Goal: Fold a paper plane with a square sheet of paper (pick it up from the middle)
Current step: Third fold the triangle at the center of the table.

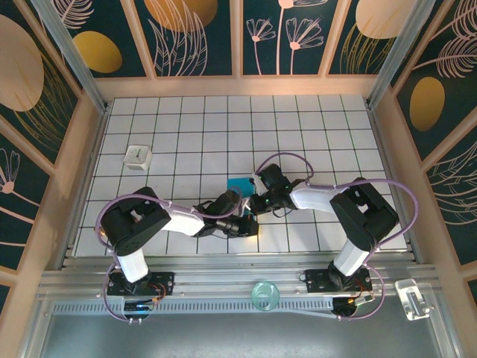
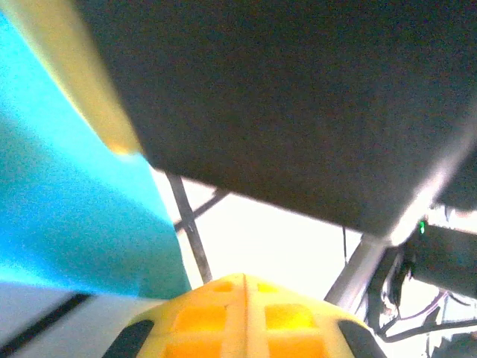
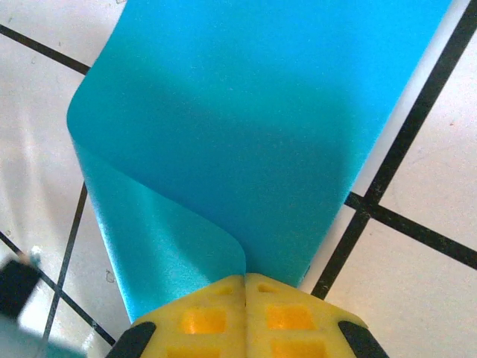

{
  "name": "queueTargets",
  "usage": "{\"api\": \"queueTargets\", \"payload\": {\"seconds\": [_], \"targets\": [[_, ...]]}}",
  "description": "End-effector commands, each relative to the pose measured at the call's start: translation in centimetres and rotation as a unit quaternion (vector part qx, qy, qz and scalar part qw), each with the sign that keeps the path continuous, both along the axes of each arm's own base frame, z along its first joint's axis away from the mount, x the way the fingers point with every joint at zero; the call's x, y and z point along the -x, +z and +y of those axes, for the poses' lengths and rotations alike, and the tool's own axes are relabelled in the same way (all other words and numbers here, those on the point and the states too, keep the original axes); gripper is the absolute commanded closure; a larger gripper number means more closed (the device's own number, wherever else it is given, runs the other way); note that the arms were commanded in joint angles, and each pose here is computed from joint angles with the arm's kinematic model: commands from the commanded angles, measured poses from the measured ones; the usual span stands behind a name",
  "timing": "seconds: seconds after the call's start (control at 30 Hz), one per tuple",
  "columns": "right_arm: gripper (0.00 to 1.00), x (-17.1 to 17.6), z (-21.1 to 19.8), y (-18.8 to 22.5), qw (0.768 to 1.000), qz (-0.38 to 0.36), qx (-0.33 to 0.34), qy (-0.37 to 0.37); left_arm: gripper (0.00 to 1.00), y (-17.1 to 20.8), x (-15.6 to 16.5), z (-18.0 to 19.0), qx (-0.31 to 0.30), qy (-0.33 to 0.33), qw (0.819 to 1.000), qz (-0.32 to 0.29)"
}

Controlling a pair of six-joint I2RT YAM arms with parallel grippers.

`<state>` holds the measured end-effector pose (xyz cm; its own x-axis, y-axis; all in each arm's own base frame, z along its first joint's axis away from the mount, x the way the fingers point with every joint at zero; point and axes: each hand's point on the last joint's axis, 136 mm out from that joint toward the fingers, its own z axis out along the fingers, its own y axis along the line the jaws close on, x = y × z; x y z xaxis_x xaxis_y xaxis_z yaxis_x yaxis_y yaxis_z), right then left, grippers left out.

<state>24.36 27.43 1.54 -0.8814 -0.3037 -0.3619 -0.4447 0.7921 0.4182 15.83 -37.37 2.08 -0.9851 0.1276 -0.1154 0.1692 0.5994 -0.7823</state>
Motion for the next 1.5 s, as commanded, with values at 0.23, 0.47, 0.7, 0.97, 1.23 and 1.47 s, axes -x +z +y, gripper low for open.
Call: {"api": "queueTargets", "payload": {"seconds": [0.23,0.47,0.7,0.97,1.23,1.47], "targets": [[1.00,3.7,-3.5,-4.4,0.993,0.070,0.095,0.000,1.00,5.0,-4.6,4.8,0.056,0.125,0.990,-0.027],[1.00,3.8,-3.5,-4.4,0.993,0.071,0.092,0.000,1.00,4.1,-8.1,5.8,0.026,0.171,0.985,-0.026],[1.00,3.6,-3.4,-4.3,0.993,0.069,0.092,0.001,1.00,2.8,-9.3,5.0,0.004,0.164,0.986,-0.023],[1.00,3.6,-3.5,-4.4,0.993,0.070,0.094,0.000,1.00,0.6,-10.1,5.3,-0.031,0.165,0.986,-0.021],[1.00,3.7,-3.6,-4.5,0.993,0.070,0.095,0.001,1.00,-2.6,-8.4,7.6,-0.094,0.151,0.984,-0.010],[1.00,3.8,-3.8,-4.6,0.993,0.071,0.098,0.001,1.00,-1.1,-8.2,8.4,-0.105,0.144,0.984,-0.032]]}}
